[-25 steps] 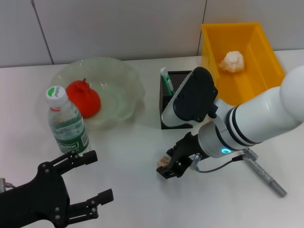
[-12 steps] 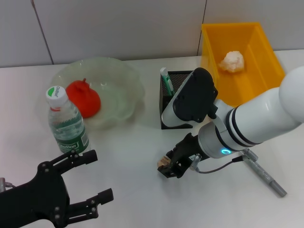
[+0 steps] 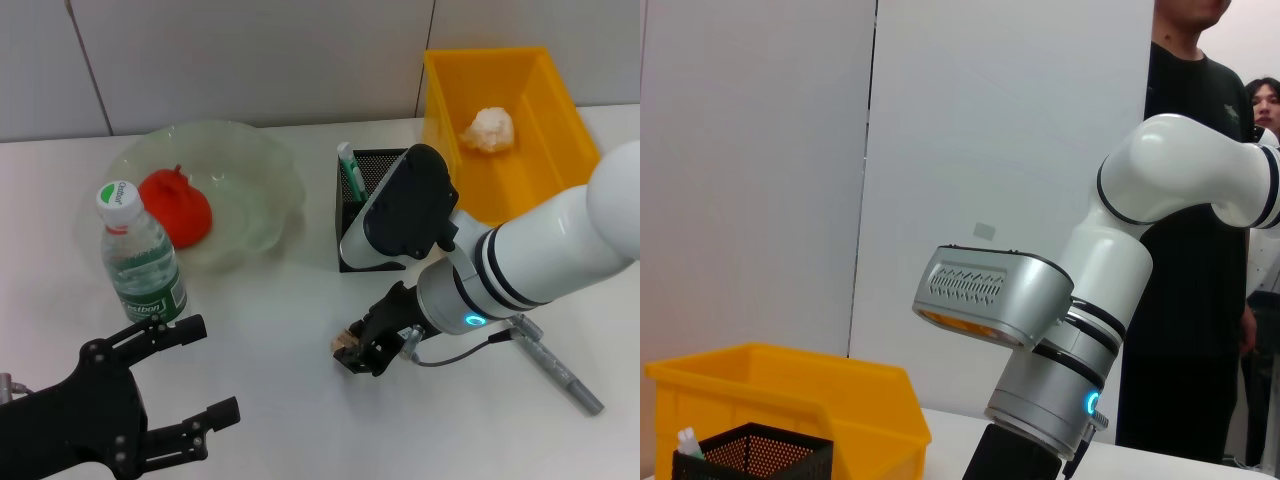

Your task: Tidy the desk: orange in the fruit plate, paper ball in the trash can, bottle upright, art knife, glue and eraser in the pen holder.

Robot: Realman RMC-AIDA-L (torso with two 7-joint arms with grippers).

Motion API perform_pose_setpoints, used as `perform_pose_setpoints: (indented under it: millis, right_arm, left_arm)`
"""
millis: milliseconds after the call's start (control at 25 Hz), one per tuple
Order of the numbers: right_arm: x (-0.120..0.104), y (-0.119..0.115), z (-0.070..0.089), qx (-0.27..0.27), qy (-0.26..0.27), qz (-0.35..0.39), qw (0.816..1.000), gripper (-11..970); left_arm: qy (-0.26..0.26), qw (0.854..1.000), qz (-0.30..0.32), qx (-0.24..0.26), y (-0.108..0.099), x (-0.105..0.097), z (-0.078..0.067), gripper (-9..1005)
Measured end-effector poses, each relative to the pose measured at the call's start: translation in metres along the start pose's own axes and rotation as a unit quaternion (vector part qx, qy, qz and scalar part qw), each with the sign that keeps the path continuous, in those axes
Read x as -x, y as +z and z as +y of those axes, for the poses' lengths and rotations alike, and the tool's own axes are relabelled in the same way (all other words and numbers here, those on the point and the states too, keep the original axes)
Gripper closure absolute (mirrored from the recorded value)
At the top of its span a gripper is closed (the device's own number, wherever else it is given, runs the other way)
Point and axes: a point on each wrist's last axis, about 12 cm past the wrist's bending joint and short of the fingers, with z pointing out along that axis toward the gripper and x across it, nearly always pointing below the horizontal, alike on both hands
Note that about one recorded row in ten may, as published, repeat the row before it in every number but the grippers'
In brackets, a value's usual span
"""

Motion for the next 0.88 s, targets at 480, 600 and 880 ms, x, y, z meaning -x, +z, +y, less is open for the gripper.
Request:
perform_pose_setpoints:
  millis: [480, 600, 880]
  right_arm:
    - [-0.0003, 0.0037, 0.0016, -0.001, 0.001, 0.011, 1.0, 624]
    - [0.0001, 0.0038, 0.002, 0.0, 0.0, 0.012, 1.0, 646]
    - [0.0054, 0.0, 0.0041, 0.0, -0.005, 0.0, 1.0, 692]
  left_arm:
    - [0.001, 1.0, -0.001, -0.002, 0.0015, 0.0004, 0.0003, 136]
    - [0.0, 1.0, -0.001, -0.003, 0.0015, 0.0002, 0.0, 136]
    - [-0.001, 1.0, -0.001, -0.001, 0.0005, -0.0003, -0.0005, 136]
